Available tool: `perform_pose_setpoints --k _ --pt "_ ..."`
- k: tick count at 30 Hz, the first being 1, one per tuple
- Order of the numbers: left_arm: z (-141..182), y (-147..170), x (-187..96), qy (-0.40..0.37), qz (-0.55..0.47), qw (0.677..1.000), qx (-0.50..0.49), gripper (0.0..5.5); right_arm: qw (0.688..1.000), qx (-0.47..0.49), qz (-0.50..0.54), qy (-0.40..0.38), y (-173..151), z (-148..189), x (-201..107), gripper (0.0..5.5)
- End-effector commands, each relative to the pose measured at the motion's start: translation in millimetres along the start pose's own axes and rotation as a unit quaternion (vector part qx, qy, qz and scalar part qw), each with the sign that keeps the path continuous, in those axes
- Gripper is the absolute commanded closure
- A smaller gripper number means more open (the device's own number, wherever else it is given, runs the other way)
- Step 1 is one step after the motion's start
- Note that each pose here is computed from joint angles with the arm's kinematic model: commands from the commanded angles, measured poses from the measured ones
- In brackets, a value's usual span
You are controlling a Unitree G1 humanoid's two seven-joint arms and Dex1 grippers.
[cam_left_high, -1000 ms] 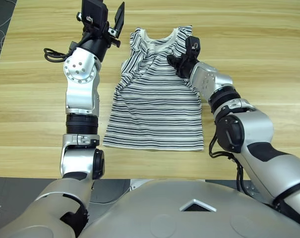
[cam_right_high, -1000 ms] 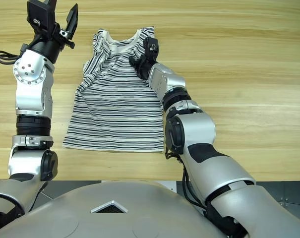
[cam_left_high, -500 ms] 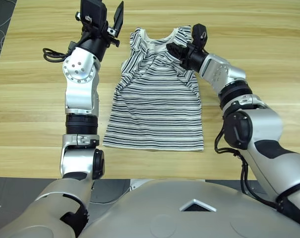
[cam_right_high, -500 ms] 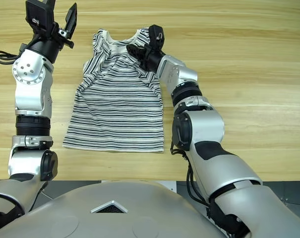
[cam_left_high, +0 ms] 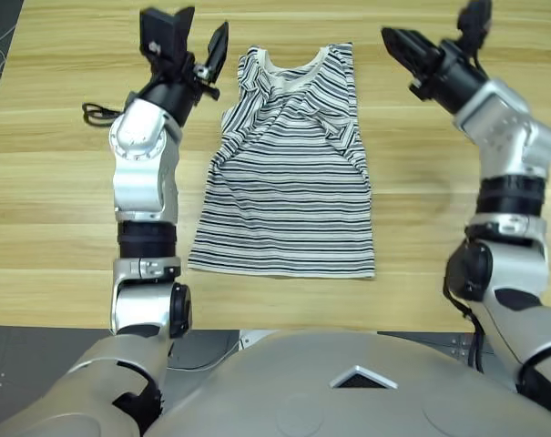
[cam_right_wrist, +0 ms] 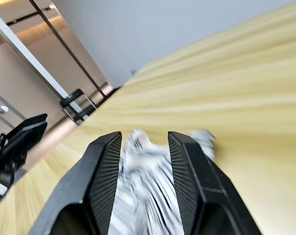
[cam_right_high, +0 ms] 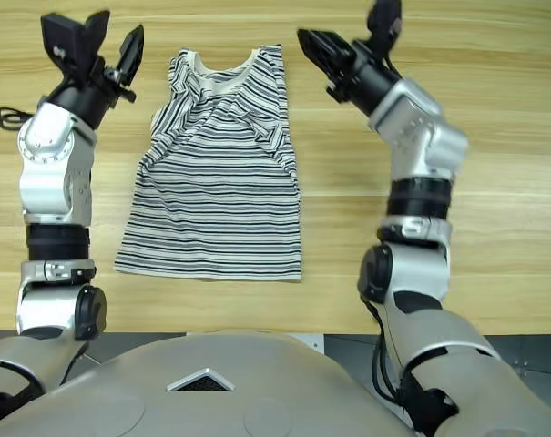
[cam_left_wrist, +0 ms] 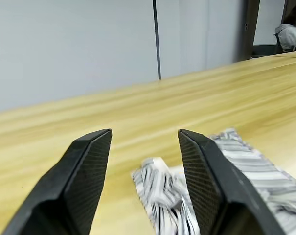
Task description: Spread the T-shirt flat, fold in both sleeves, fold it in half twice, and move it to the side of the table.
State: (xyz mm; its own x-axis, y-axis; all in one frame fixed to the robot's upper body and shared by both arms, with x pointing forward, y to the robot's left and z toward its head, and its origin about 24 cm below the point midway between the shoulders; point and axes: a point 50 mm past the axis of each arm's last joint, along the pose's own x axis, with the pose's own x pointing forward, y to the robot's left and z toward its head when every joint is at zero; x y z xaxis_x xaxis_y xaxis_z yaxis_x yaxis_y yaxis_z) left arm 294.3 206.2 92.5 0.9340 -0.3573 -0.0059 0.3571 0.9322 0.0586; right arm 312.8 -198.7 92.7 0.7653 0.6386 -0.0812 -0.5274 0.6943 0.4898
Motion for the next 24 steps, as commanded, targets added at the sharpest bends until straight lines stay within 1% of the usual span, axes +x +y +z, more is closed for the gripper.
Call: perform_pose_setpoints --k 1,4,8,10,14,19,24 --pt "-20.7 7.8 -84.6 0.108 -0.026 0.987 -0.115 2.95 0.995 0.016 -0.048 0.085 10.1 -29.5 -88.9 3.76" --pt "-26.6 5.7 -112.2 0.157 -0.023 0.976 -0.15 2.95 0.989 0.046 -0.052 0.132 17.3 -48.0 -111.5 3.76" --pt "-41.2 -2.1 -150.3 0.24 -0.012 0.952 -0.191 2.35 0.973 0.094 -0.054 0.203 22.0 -68.3 -137.8 3.72" --pt "-46.0 -6.9 -162.2 0.272 -0.019 0.94 -0.204 2.02 0.963 0.117 -0.061 0.234 20.0 -78.4 -144.3 3.72" --pt "-54.5 -12.2 -173.9 0.313 -0.029 0.92 -0.232 1.48 0.948 0.147 -0.058 0.278 27.9 -97.5 -144.6 3.3" --pt "-75.8 -12.8 -191.8 0.386 0.009 0.893 -0.231 1.48 0.927 0.178 -0.089 0.317 39.2 -121.9 -146.0 3.3" --pt "-79.6 -22.9 -205.0 0.422 -0.004 0.877 -0.229 1.48 0.916 0.206 -0.052 0.34 65.5 -134.3 -143.0 3.3"
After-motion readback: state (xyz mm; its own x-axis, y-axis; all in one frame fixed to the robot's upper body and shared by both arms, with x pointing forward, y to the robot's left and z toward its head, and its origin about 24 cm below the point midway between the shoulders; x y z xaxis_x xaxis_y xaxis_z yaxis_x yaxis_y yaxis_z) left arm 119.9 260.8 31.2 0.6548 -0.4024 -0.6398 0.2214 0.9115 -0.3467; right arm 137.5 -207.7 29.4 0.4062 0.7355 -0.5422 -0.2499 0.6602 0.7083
